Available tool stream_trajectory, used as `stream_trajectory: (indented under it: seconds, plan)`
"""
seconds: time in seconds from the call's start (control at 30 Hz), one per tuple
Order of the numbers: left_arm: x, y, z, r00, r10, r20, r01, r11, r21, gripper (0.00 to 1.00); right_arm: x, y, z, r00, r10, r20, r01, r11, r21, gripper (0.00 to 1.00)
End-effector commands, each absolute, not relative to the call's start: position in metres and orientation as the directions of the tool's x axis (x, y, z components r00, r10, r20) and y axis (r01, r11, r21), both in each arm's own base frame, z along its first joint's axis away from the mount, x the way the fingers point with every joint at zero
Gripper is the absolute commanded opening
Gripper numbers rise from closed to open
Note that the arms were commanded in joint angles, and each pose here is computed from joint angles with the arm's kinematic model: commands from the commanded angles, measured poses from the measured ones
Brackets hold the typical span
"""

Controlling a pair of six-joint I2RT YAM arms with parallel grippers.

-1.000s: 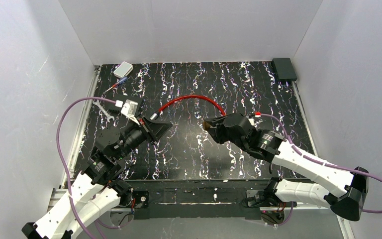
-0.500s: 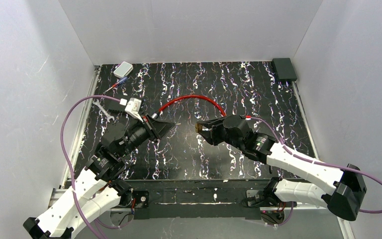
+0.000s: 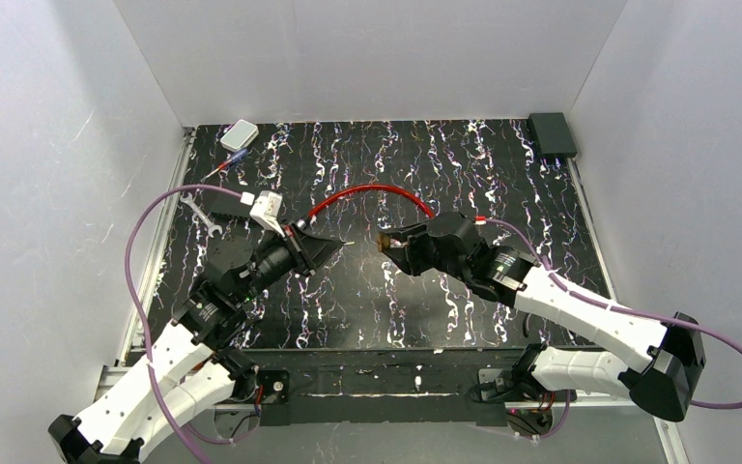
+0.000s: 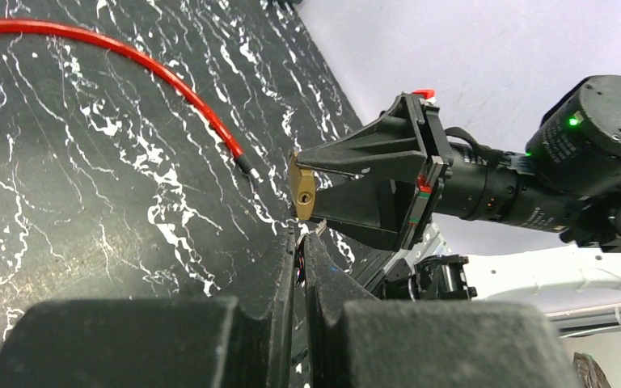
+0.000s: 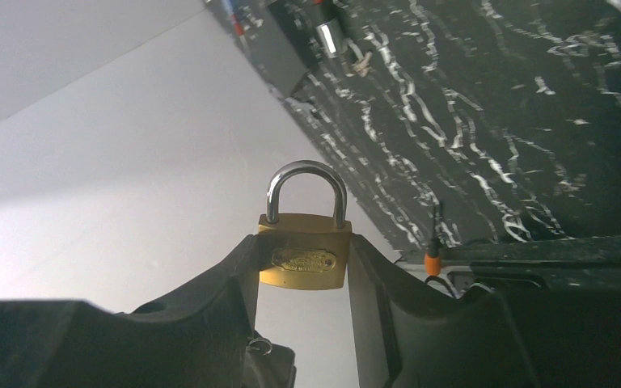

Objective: Unlock with the key

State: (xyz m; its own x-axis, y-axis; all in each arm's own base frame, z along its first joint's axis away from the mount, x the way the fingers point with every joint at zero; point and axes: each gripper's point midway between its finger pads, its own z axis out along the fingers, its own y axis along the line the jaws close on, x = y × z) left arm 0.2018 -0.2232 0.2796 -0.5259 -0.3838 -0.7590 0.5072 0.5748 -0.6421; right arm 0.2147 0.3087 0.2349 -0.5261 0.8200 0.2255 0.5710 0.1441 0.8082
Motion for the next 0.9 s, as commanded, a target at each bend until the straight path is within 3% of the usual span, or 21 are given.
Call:
stream_trajectory:
  seconds: [0.0, 0.3, 0.87]
  plan:
    - [0.205, -0.229, 0.272, -0.536, -0.366, -0.761, 0.508, 0.58, -0.637, 0.0, 0.219, 0.302, 0.238, -0.465, 0.854, 0.234, 0.618, 0.124, 0.776, 0.01]
    - [0.207, -0.239, 0.251, -0.574, -0.342, -0.744, 0.469, 0.608, -0.641, 0.0, 0.217, 0.288, 0.217, -0.379, 0.888, 0.259, 0.683, 0.08, 0.726, 0.01]
    - [0.21, -0.26, 0.235, -0.608, -0.299, -0.736, 0.457, 0.627, -0.631, 0.0, 0.216, 0.285, 0.211, -0.361, 0.895, 0.26, 0.694, 0.072, 0.716, 0.01]
